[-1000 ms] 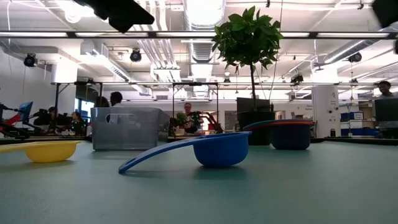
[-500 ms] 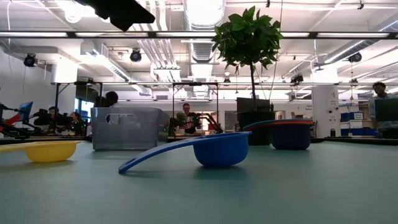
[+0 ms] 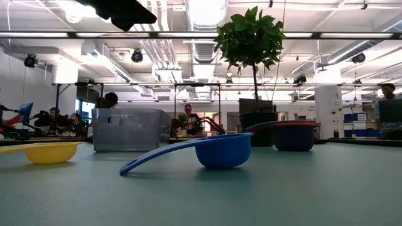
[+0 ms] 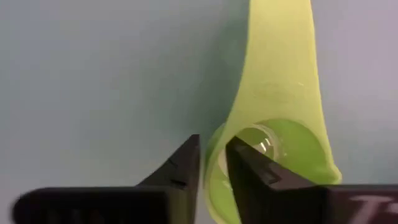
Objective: Nest measuring cups in basket
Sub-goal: Stack the light green measuring cup on top of the light blue measuring cup
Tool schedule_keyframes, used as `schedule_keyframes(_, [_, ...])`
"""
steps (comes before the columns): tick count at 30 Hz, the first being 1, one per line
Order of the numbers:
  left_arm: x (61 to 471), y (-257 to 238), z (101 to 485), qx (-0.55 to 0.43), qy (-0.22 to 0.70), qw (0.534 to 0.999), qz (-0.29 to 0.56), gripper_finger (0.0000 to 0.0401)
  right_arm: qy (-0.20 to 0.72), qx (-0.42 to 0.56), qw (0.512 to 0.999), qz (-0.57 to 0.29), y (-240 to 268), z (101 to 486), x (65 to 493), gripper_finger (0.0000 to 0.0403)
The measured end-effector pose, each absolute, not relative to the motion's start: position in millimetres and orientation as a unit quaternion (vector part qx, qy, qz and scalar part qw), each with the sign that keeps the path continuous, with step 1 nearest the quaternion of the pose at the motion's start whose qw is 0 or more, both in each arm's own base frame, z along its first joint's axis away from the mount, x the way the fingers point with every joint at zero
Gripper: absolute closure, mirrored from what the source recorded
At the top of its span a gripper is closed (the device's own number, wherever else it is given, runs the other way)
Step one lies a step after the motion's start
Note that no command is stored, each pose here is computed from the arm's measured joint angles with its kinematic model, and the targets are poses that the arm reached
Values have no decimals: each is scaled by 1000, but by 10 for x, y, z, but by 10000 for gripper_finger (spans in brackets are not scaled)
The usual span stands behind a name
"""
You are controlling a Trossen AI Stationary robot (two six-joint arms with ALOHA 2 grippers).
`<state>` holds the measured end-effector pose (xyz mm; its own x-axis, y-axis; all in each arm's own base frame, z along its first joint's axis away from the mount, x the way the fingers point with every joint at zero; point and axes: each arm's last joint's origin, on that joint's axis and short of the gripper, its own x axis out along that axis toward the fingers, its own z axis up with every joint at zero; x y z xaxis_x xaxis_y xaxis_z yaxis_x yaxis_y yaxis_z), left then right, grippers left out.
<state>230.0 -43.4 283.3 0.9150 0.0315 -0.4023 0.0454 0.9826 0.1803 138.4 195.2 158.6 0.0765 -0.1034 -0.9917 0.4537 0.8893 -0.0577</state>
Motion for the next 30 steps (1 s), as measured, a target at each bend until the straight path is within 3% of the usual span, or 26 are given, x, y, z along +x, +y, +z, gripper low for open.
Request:
schedule_keyframes(4, [2300,-433,2833,93,206,974,-3,401,651,134,725,-182,1973,1605,1398,387])
schedule_keyframes(16, [2299,-434,2833,93,206,974,-3,401,632,131,746,-165,1792,1873,1883,392])
schedule_keyframes(30, [2298,-433,2830,94,208,974,-3,401,556,161,783,-229,665,2347,2809,392])
